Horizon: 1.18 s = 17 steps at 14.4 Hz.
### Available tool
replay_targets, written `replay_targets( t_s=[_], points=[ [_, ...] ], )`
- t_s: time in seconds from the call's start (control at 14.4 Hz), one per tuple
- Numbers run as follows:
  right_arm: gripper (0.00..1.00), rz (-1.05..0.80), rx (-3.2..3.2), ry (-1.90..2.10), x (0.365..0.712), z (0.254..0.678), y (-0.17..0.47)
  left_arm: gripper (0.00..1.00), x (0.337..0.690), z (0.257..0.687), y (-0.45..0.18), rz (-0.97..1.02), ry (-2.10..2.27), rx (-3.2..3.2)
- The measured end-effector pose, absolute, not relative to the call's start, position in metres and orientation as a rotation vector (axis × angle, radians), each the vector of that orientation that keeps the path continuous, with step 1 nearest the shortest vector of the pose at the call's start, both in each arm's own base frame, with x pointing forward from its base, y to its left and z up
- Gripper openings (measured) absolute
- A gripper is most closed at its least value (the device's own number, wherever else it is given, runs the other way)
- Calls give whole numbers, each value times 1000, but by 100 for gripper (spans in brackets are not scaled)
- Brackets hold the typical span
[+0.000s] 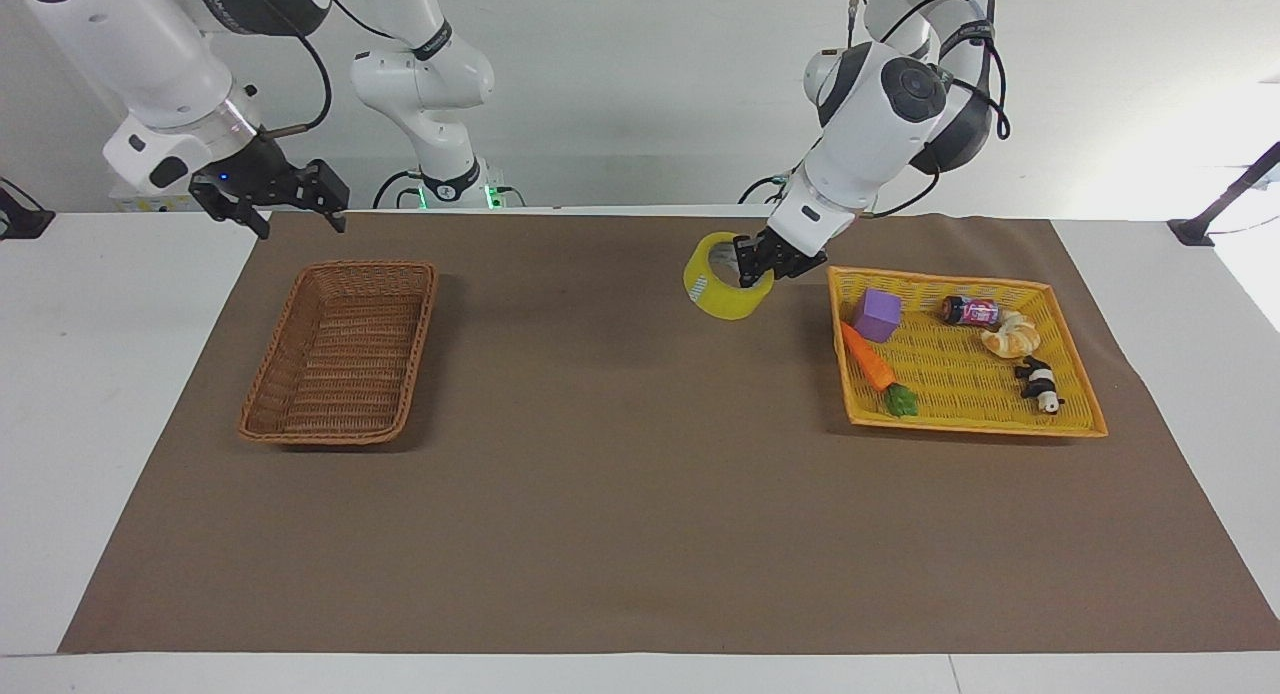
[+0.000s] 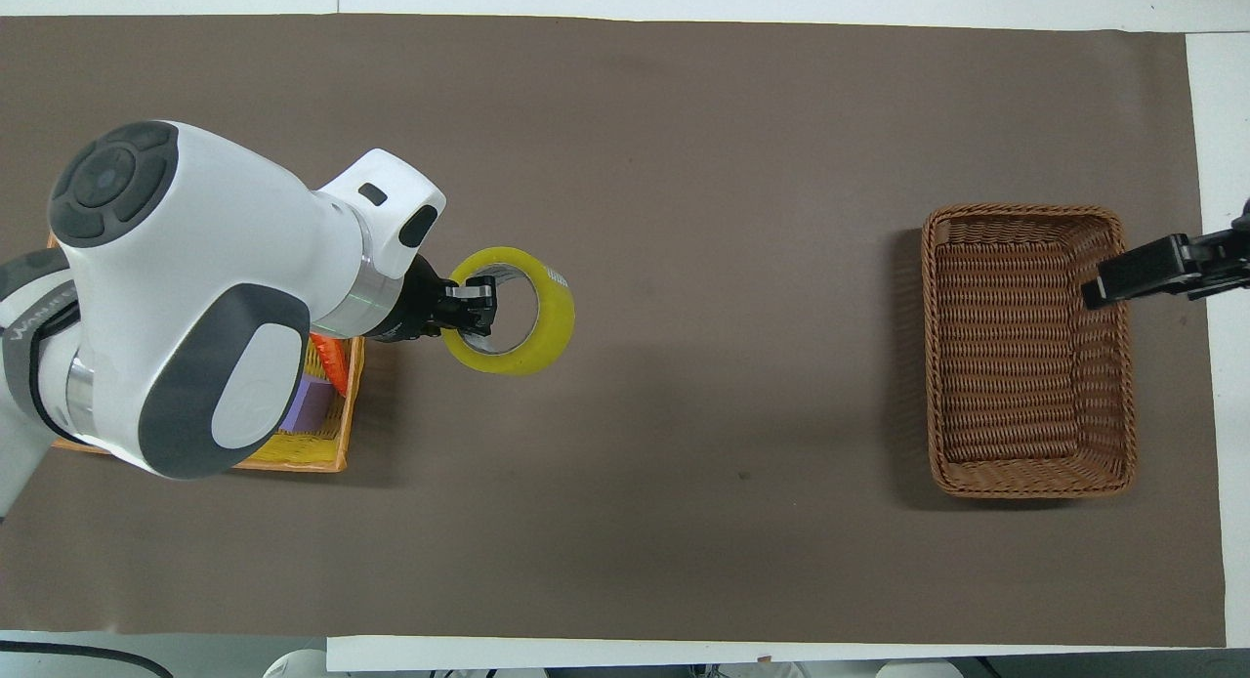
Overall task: Move tape to another basket
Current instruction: 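Lift the tape with the left gripper while the right gripper reaches toward it, then close the right gripper on the tape roll held by the left gripper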
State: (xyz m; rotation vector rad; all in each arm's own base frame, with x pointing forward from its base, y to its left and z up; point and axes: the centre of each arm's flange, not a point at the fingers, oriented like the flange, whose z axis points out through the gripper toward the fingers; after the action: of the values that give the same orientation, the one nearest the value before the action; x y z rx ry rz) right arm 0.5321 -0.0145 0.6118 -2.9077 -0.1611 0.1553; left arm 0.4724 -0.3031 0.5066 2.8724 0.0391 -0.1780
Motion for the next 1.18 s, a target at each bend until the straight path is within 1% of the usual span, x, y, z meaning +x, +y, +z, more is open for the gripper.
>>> replay_targets(
  t_s=[0.14, 0.28, 0.49, 0.63, 0.83, 0.9, 1.18],
  points=[
    [100, 83, -2736, -184, 540, 605, 15, 22, 473, 507, -302, -178, 41, 2872],
    [100, 51, -2546, -150, 547, 586, 49, 22, 473, 507, -302, -177, 42, 2872],
    [100, 62, -2222, 7, 553, 533, 98, 22, 472, 507, -304, -173, 39, 2871],
    [100, 14, -2132, 59, 558, 503, 143, 22, 467, 507, -313, -181, 39, 2872],
    [100, 6, -2080, 91, 549, 475, 228, 22, 462, 507, -319, -186, 41, 2873],
    [100, 12, -2082, 97, 545, 466, 244, 22, 463, 507, -319, -185, 42, 2873],
    [100, 58, -2022, 175, 535, 446, 258, 22, 462, 505, -321, -171, 42, 2869]
  ],
)
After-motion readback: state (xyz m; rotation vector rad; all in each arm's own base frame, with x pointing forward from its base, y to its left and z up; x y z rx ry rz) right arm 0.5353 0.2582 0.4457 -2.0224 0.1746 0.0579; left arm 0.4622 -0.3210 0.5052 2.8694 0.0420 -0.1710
